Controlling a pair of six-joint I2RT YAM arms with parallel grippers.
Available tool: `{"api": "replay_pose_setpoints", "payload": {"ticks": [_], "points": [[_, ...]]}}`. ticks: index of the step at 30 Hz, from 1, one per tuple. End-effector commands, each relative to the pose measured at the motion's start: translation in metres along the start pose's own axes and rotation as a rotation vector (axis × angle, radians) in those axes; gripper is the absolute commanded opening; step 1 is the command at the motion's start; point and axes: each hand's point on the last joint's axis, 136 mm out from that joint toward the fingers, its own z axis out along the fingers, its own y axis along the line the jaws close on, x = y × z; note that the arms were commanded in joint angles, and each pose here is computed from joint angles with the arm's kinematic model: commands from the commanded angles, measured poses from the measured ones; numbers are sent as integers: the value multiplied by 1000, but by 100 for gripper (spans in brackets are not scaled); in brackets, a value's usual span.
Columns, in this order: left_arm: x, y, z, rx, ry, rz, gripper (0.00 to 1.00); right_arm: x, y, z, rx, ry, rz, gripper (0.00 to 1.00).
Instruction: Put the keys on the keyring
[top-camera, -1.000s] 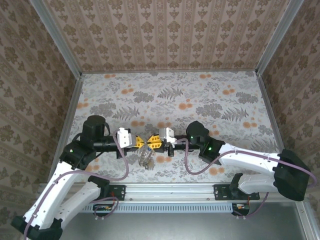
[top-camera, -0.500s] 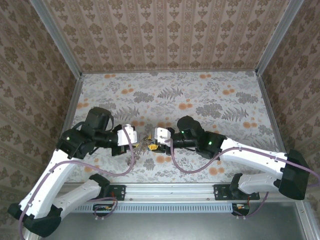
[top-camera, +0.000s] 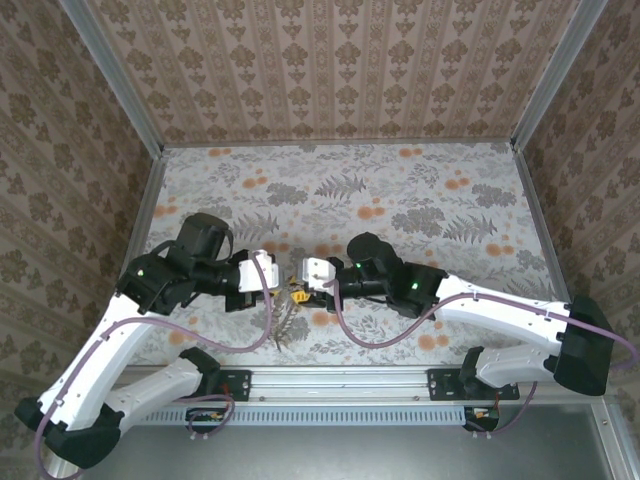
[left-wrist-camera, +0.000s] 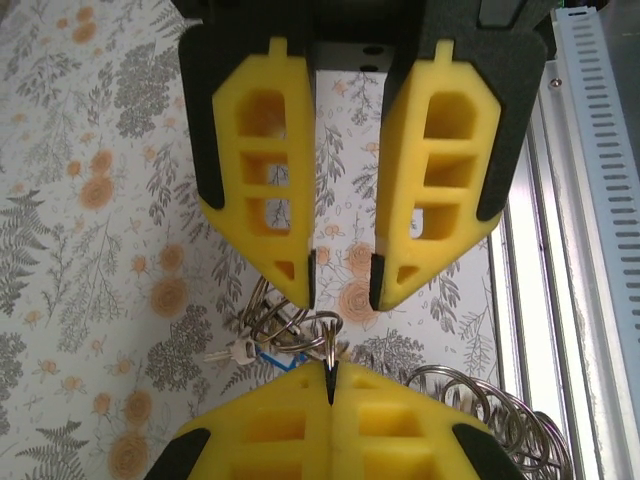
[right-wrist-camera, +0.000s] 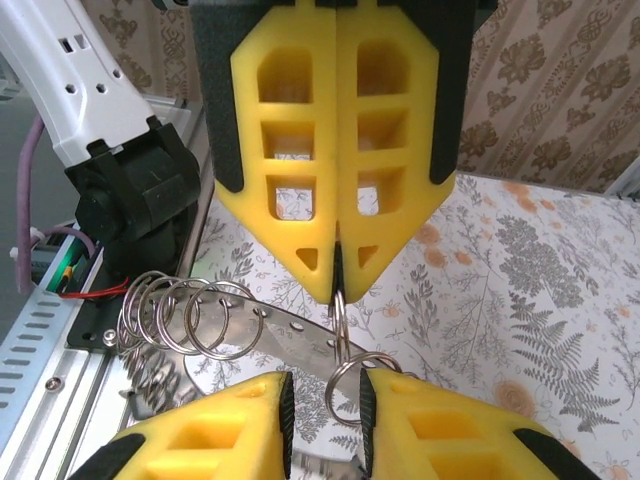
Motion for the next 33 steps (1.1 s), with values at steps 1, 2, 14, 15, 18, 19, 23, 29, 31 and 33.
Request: {"api": "replay_pose_setpoints", "payload": {"ticks": [1,2,14,15,18,19,23,29,31,33], "points": [[-25,1,-10,-39,-121,78,0,-11,5,1,-29,-43,10,27],[-29,1,-11,-48,-157,90,0,-12,6,0,-26,-59,11,27],[-68,8,-17,-82,-584,83,0,-37,2,-35,33,-310,14,22],[-69,9,-17,-82,-599,84,0,-39,2,-37,30,-321,15,22],[-75,12,-18,-87,-653,85,0,-41,1,-42,36,-342,15,21],[-77,13,-18,-90,-670,83,0,-42,0,-43,37,-349,14,19],[-79,17,-17,-94,-698,75,0,-45,-4,-47,56,-382,21,9],[-66,12,-11,-81,-611,45,4,-37,-12,-47,89,-295,-8,0],[-54,10,-8,-90,-525,32,28,-24,-10,-44,71,-185,-35,0],[-44,9,-7,-95,-447,16,39,-7,-6,-43,47,-70,-57,0]]}}
